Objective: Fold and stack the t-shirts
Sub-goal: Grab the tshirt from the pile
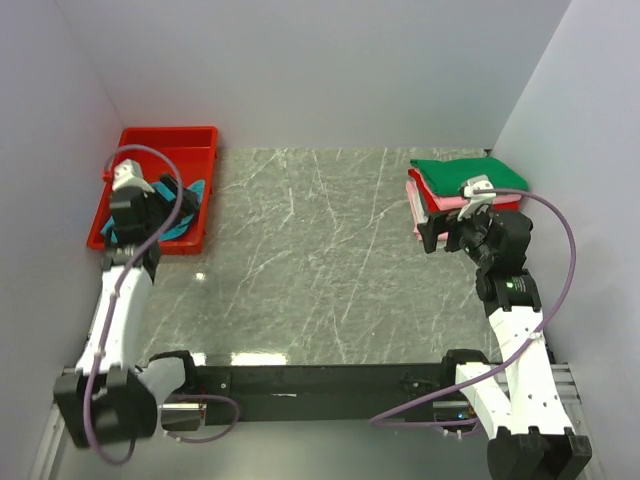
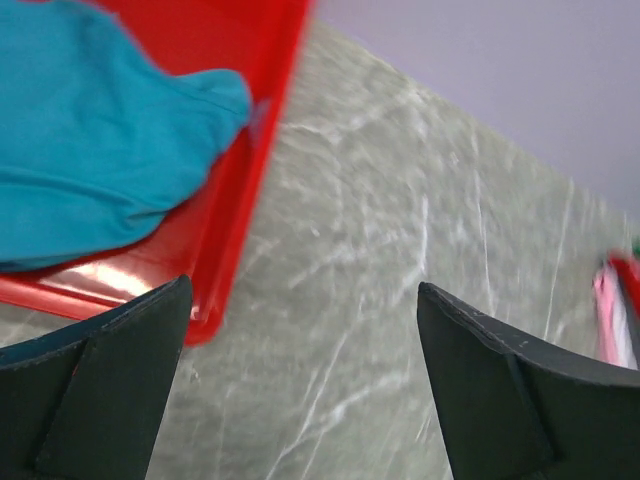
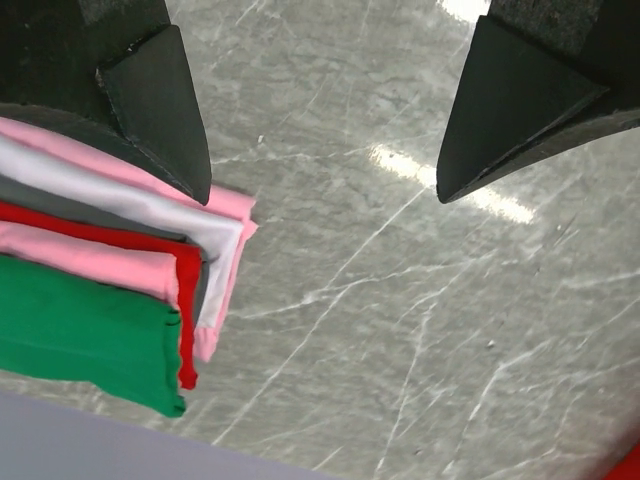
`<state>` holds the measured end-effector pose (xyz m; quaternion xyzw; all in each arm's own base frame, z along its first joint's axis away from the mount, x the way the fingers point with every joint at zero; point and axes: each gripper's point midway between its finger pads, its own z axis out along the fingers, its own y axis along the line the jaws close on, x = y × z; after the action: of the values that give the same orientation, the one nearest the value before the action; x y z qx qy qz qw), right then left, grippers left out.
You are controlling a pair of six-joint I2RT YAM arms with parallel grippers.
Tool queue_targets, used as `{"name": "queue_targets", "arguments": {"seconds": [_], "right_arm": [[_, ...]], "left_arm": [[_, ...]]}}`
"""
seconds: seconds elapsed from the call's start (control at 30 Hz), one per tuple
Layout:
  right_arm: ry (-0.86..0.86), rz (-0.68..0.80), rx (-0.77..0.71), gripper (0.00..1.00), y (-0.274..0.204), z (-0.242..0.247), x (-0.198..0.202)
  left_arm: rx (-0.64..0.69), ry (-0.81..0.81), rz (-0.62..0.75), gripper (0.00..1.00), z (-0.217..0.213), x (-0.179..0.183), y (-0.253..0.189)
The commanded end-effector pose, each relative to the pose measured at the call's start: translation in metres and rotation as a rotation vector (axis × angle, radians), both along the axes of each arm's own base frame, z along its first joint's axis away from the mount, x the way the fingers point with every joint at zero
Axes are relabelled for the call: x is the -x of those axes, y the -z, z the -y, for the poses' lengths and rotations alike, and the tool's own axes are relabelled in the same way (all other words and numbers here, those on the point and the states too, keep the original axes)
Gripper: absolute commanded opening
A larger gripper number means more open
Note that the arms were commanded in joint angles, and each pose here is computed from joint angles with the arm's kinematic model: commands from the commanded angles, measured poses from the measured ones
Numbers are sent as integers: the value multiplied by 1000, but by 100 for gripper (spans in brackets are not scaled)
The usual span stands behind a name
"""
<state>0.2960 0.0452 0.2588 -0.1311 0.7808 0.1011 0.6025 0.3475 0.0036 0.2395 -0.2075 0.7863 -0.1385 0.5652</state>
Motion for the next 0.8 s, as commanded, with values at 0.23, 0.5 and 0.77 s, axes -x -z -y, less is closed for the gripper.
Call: {"name": "queue_targets", "arguments": {"seconds": [0.23, 0.5, 0.77], "right_arm": [[-102, -22, 14, 98, -1, -13, 5], [-72, -64, 29, 95, 7, -6, 0], [-74, -88, 33, 93, 12, -6, -3]], "left_arm": [[269, -506, -345, 93, -102, -100, 54], [163, -761, -514, 84, -158, -147, 93], [66, -818, -654, 78, -177, -156, 148]]}}
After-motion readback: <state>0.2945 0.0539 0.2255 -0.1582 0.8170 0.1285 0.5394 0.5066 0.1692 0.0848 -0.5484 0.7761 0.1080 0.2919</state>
